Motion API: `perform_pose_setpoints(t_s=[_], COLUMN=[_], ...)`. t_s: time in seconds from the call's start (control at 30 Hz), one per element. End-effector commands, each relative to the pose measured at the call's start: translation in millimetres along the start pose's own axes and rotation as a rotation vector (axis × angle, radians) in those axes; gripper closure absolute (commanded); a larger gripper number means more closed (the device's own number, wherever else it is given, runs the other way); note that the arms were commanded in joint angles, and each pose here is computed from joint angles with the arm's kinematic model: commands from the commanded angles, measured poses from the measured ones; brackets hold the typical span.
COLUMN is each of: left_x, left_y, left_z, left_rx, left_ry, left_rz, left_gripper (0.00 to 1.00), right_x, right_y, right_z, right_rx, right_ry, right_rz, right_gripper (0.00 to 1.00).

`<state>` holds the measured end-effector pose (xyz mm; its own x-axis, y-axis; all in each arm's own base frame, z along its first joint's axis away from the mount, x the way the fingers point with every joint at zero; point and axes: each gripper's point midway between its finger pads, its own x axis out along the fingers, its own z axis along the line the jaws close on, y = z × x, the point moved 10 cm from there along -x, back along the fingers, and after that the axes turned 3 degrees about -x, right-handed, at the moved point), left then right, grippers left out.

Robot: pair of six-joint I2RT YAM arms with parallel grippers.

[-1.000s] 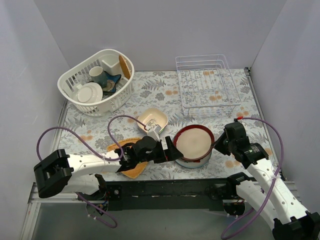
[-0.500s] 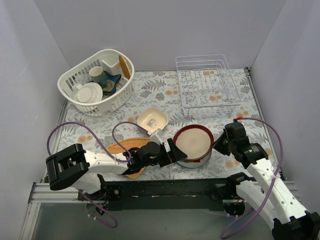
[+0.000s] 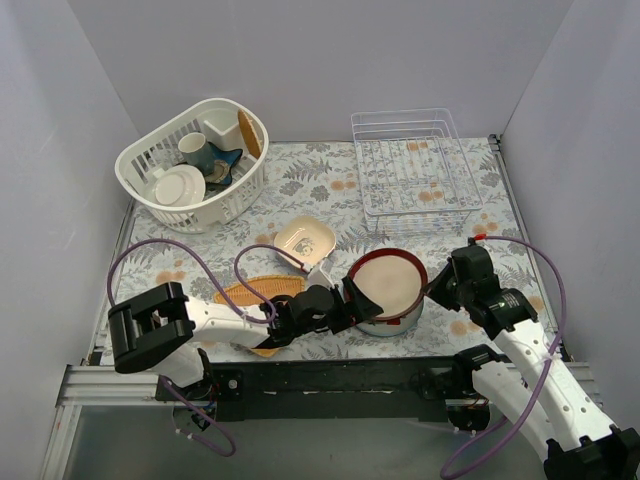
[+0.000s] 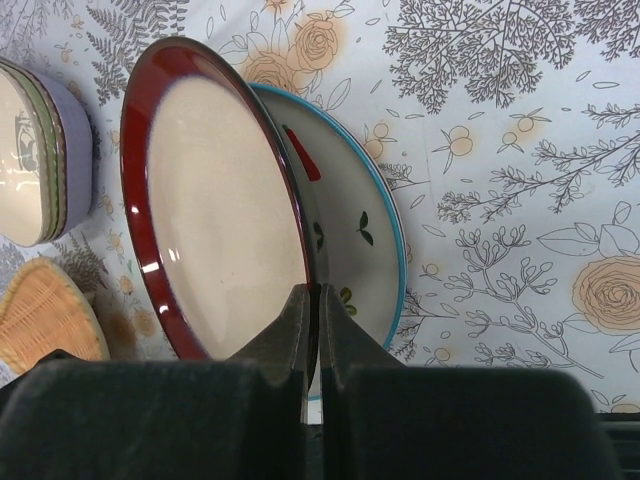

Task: Load the plates into the dish rack
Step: Pick up the plate at the center of the board.

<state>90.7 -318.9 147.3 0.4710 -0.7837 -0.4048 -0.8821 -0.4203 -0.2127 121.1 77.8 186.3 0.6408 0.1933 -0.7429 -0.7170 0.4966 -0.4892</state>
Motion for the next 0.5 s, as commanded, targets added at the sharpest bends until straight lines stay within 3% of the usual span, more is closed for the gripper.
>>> perform_pose_setpoints(t_s=[0.0, 0.47], left_x=[5, 10], left_y=[-3, 18], left_z=[-28, -25], left_rx=[-0.091, -0.163], left_ry=[0.05, -0.039], left_rz=[-0.066, -0.094], left_gripper=[0.27, 0.34], right_x=[-6, -11], right_y=[-12, -4], right_z=[21, 19], right_rx=[0.049, 0.081], right_ry=[-0.158, -0.184], right_rz=[-0.055, -0.007], right_gripper=[0.99, 0.99])
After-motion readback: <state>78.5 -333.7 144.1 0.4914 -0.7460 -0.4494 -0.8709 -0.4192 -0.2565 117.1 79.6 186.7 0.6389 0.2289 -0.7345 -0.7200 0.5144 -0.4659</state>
